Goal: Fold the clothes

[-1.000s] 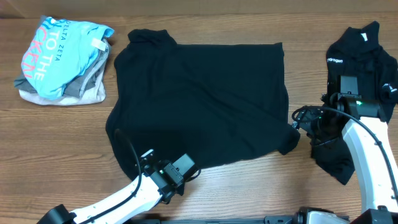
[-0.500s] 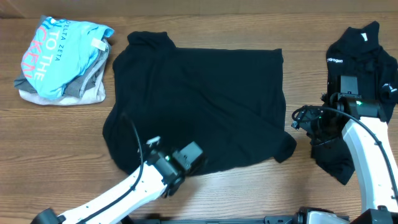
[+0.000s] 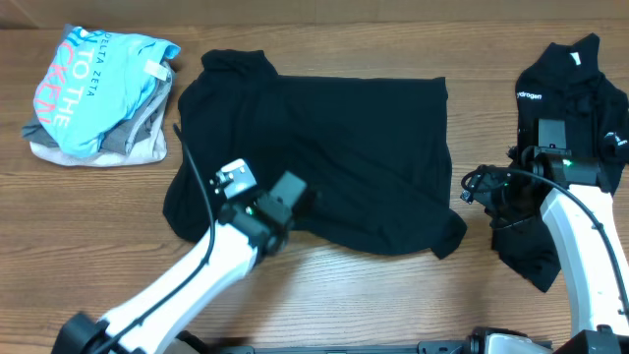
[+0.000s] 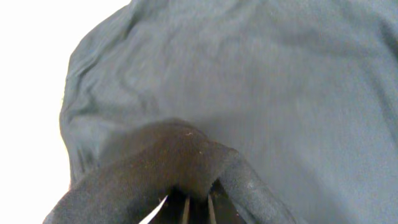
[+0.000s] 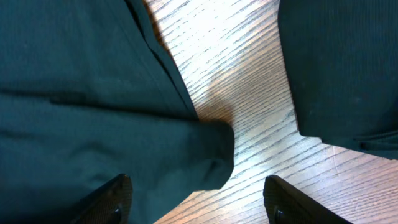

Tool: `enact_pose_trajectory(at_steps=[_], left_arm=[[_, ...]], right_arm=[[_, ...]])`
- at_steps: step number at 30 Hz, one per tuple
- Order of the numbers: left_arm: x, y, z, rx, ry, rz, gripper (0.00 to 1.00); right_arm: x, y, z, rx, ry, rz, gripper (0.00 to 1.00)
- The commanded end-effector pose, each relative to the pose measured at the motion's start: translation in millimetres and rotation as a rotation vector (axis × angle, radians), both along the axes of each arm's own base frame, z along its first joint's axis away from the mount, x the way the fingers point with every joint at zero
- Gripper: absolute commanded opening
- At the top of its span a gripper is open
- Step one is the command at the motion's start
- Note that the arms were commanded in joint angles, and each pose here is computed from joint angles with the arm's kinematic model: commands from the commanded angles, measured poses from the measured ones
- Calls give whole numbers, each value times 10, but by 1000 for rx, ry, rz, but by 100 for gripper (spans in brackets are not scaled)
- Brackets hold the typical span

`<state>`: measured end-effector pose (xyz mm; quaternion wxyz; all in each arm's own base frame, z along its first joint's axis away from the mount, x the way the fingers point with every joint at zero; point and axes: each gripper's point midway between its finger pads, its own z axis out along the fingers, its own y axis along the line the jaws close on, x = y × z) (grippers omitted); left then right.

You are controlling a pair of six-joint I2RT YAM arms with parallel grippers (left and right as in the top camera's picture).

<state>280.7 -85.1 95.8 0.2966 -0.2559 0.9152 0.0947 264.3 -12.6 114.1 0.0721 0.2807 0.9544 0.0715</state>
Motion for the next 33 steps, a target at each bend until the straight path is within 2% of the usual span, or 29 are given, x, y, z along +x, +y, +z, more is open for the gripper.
enact_pose_trajectory(at_steps=[1, 5, 9, 12, 18, 19, 20, 21, 22, 23, 27, 33], left_arm=[[90, 105, -210, 27, 92, -61, 4], [10, -2, -324, -70, 193, -136, 4], [-37, -63, -273, -85, 228, -202, 4], [62, -86, -204, -81, 191, -214, 4], [520, -103, 11, -79, -29, -173, 4], [586, -105, 47, -77, -62, -165, 13], [705, -114, 99, -73, -119, -153, 47], [777, -125, 129, -66, -149, -156, 75], [856, -156, 163, -55, -175, -186, 89], [908, -181, 196, -44, -190, -220, 98], [908, -268, 368, -4, -145, -357, 100], [485, -374, 396, -83, 107, -461, 100]], right_arm=[[36, -6, 28, -1, -12, 2, 72], [35, -6, 28, 0, -12, 2, 72], [38, -6, 29, -1, -13, 2, 72], [38, -6, 29, -1, -13, 2, 72], [37, -5, 29, 0, -13, 2, 72], [37, -5, 29, 0, -13, 2, 72], [36, -5, 29, 0, -12, 2, 72], [34, -5, 28, 0, -12, 2, 72], [28, -4, 27, 0, -9, 2, 72], [25, -4, 27, 0, -8, 2, 72], [-4, -1, 21, 1, 4, 2, 72], [-1, -1, 17, 2, 3, 2, 72]])
